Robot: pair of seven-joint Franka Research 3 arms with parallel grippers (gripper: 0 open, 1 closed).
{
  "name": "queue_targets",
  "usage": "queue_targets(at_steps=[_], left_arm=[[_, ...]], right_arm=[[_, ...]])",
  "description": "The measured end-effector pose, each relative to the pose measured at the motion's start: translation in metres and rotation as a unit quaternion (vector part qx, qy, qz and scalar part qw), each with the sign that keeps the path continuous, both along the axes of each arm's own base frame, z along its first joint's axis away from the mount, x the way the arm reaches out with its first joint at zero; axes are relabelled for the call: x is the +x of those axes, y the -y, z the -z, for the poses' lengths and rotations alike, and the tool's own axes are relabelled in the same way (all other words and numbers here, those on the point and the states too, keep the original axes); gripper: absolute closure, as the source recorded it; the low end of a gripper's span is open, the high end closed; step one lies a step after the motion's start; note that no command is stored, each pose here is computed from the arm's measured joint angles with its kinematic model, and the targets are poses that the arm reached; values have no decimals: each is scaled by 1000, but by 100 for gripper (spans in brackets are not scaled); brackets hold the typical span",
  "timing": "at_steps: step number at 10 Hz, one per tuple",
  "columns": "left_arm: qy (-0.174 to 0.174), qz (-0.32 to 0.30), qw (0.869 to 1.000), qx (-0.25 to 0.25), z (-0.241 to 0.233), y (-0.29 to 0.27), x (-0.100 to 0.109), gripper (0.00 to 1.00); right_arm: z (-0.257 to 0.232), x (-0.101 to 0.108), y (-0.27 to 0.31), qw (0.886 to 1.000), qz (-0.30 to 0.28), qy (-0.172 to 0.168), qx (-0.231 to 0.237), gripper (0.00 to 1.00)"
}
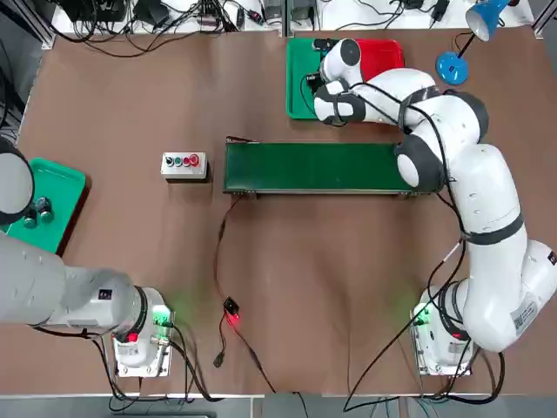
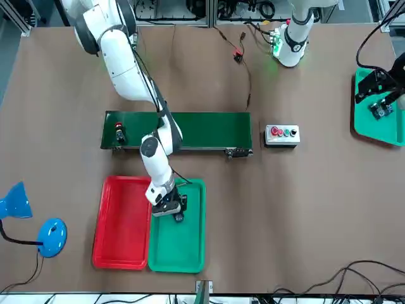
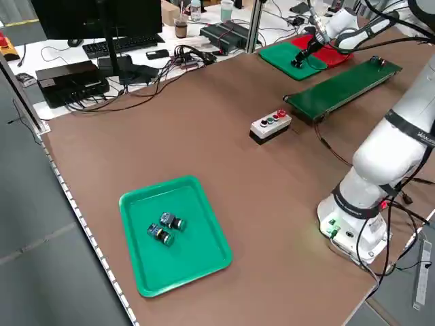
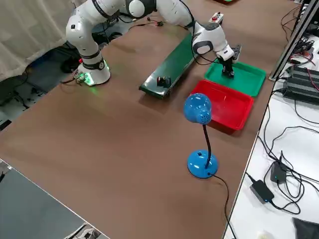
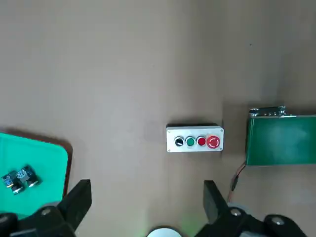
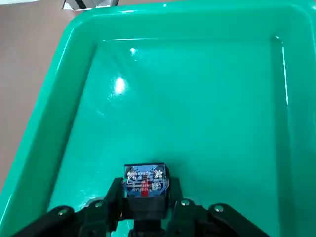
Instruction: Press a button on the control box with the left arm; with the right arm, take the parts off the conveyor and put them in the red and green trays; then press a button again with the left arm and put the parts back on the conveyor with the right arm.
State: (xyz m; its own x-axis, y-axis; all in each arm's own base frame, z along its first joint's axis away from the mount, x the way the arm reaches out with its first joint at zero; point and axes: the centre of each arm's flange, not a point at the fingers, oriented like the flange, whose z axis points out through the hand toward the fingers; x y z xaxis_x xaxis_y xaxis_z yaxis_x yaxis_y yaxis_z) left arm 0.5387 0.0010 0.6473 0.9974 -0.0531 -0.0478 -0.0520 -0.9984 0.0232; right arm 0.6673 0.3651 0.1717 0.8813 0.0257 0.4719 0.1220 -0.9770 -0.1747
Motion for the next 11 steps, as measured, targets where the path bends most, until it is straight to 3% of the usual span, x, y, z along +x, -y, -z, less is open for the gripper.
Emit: queue_targets(at_steps=[3,8,10,11], left_arm=[[0,0,1000,0,0,0,0,0],[0,0,1000,0,0,0,0,0],[0,0,1000,0,0,0,0,0],[0,0,1000,0,0,0,0,0]], right_arm=[[-2,3,4,1000,2,-5,-5,59],[-58,3,7,992,-1,-115,-43,59],[-108,-6,21,982,-17,-175,-68,59],[-134,-15,34,979,-26,-188,-71,59]])
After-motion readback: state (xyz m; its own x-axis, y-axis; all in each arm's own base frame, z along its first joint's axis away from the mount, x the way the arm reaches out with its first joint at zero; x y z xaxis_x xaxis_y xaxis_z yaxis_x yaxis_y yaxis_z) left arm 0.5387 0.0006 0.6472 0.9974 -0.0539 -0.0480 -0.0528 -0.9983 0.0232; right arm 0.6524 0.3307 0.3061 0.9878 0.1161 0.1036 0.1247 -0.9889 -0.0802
